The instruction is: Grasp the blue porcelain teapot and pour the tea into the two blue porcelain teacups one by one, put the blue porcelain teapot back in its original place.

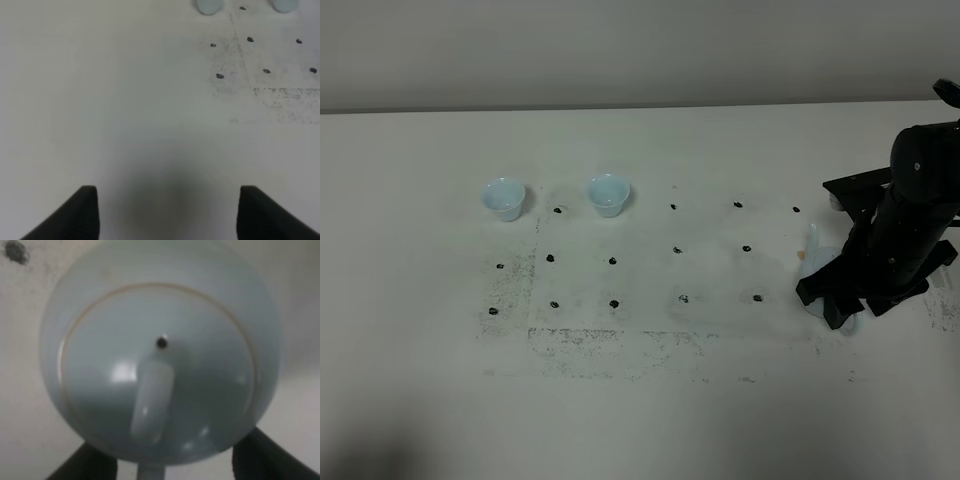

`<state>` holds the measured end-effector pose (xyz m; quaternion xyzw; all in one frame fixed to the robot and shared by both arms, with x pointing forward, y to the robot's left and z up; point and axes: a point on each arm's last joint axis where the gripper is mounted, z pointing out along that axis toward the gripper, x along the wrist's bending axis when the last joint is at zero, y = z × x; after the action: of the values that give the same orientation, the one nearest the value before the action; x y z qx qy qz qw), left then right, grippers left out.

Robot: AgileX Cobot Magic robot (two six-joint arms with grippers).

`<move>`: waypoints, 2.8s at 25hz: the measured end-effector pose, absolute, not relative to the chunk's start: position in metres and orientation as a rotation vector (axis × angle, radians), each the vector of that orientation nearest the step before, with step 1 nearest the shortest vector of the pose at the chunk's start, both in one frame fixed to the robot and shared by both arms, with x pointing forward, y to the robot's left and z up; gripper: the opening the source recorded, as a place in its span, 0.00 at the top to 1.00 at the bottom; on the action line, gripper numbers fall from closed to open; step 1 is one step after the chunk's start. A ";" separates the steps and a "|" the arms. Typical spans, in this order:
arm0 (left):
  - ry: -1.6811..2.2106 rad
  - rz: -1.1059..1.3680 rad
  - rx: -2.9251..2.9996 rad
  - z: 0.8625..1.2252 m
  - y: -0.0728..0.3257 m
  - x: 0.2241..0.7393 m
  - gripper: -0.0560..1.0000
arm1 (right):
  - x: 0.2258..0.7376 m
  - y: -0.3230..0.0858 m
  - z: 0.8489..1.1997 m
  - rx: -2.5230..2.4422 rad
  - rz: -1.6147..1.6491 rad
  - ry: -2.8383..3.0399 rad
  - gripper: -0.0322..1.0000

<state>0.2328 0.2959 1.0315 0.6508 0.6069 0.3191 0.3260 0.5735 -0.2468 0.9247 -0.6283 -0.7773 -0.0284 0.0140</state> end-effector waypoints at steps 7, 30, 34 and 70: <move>1.590 0.836 1.706 1.032 0.296 0.233 0.38 | 0.573 -0.245 0.925 -1.963 -0.105 -2.400 0.46; 1.590 0.836 1.706 1.032 0.296 0.233 0.38 | 0.574 -0.245 0.925 -1.969 -0.119 -2.400 0.46; 1.590 0.836 1.706 1.032 0.296 0.233 0.38 | 0.575 -0.245 0.925 -1.975 -0.129 -2.403 0.46; 1.590 0.836 1.706 1.032 0.296 0.233 0.38 | 0.575 -0.244 0.925 -1.986 -0.142 -2.388 0.73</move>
<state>0.2328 0.2959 1.0315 0.6508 0.6069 0.3191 0.3260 0.5753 -0.2441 0.9250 -0.6386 -0.7680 -0.0455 0.0163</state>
